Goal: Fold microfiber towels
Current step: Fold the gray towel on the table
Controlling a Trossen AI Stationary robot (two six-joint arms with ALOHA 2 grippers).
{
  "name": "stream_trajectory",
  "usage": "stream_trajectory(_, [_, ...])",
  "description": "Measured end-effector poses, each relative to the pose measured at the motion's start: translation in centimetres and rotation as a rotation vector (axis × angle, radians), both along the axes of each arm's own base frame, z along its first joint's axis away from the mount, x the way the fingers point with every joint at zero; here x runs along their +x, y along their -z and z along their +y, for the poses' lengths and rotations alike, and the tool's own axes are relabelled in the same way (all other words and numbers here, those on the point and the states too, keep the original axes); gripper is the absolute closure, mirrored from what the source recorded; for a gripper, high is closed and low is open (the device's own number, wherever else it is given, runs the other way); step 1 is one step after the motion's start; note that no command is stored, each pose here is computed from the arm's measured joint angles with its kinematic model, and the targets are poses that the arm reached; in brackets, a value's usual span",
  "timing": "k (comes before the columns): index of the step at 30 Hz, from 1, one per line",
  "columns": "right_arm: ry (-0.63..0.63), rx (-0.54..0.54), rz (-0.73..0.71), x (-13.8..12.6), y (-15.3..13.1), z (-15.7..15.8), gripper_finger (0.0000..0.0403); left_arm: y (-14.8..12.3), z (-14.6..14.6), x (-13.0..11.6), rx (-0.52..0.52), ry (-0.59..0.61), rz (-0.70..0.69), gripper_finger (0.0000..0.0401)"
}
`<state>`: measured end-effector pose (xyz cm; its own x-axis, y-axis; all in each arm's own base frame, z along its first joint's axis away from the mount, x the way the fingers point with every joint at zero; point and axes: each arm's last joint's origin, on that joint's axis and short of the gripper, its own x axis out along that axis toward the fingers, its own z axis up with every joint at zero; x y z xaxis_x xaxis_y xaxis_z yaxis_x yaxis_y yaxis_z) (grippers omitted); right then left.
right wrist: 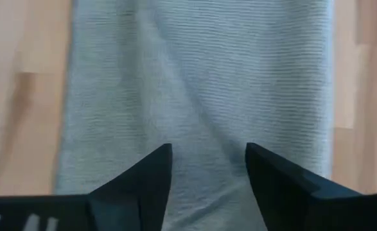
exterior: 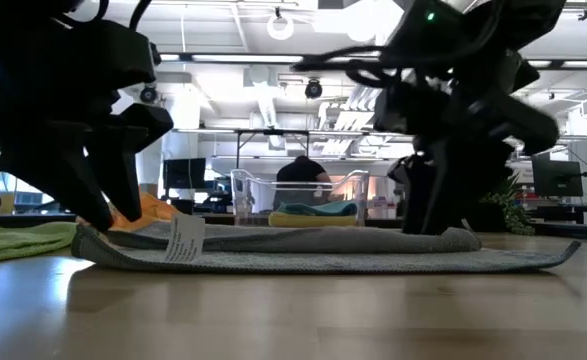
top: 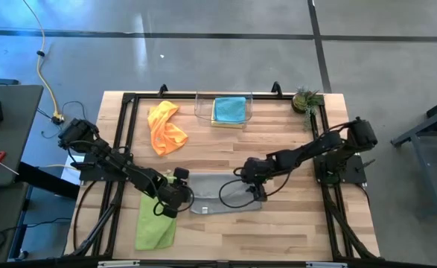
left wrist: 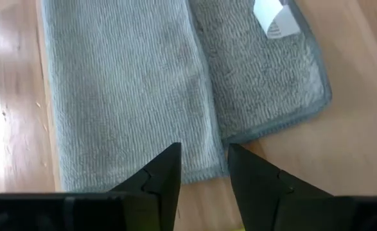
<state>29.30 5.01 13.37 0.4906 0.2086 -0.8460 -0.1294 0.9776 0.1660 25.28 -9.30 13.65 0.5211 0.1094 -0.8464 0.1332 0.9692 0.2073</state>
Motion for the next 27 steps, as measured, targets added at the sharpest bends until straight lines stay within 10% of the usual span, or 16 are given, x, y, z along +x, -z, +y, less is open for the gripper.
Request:
stream_trajectory(20, [-0.053,-0.002,0.063,0.0,0.3,-0.3,0.0265,1.9,-0.2,0.3,0.036,0.032,0.066,0.0303])
stream_trajectory(27, [-0.051,-0.004,0.062,0.0,0.2,-0.4,0.0351,1.8,-0.3,0.3,0.051,0.066,0.067,0.0374])
